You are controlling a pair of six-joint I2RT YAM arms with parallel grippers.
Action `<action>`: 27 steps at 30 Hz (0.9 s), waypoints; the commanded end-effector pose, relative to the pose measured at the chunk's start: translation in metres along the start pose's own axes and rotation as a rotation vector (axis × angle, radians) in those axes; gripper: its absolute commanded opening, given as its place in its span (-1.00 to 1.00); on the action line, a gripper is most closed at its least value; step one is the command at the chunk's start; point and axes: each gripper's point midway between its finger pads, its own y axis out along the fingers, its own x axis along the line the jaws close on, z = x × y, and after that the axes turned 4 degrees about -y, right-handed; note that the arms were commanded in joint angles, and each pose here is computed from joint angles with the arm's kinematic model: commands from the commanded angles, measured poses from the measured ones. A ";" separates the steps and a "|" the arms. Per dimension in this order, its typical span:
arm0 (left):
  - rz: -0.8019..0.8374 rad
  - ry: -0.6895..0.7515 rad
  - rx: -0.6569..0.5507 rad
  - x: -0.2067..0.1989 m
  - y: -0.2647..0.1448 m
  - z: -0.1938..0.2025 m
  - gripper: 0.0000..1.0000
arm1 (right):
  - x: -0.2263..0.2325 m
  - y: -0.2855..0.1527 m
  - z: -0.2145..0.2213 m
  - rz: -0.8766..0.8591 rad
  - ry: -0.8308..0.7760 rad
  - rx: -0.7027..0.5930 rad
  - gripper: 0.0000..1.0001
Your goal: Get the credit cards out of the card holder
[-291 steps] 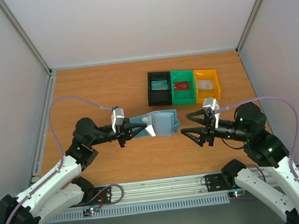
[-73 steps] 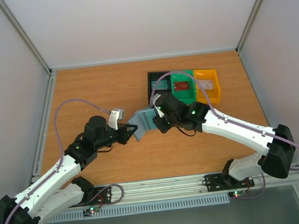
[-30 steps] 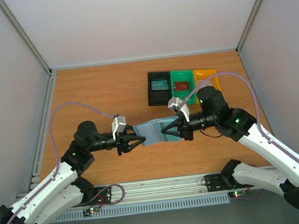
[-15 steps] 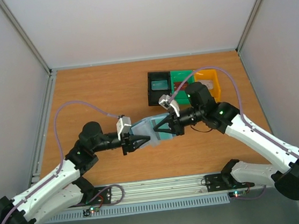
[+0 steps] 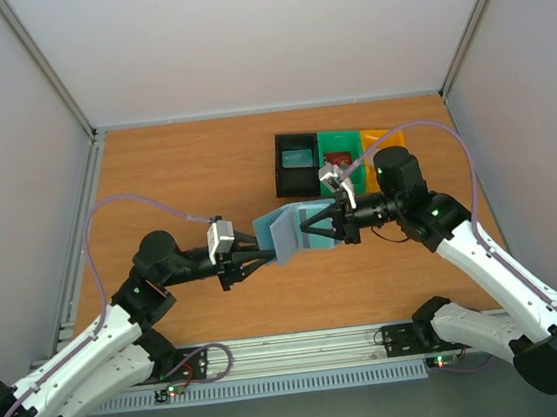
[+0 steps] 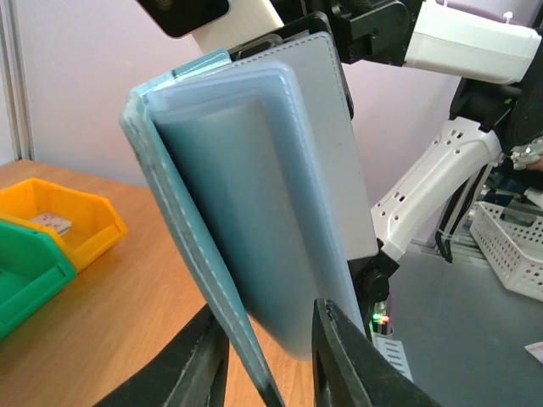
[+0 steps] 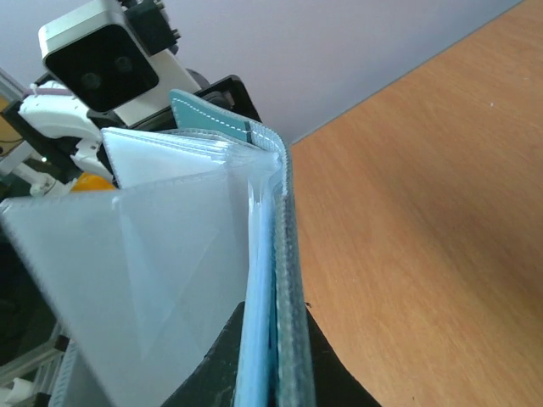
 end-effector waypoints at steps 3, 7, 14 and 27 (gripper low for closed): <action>-0.042 0.044 -0.059 0.005 0.000 -0.025 -0.42 | 0.012 -0.003 -0.004 -0.054 0.007 -0.013 -0.97; -0.078 0.026 -0.065 0.013 0.001 -0.025 -0.05 | 0.005 0.000 -0.004 -0.040 0.036 -0.012 -0.96; -0.010 0.001 -0.046 0.001 0.000 -0.018 0.30 | -0.009 0.003 -0.004 0.015 0.058 -0.008 -0.96; 0.029 0.013 -0.066 -0.006 0.003 -0.027 -0.45 | -0.002 0.001 -0.001 -0.005 0.041 0.005 -0.94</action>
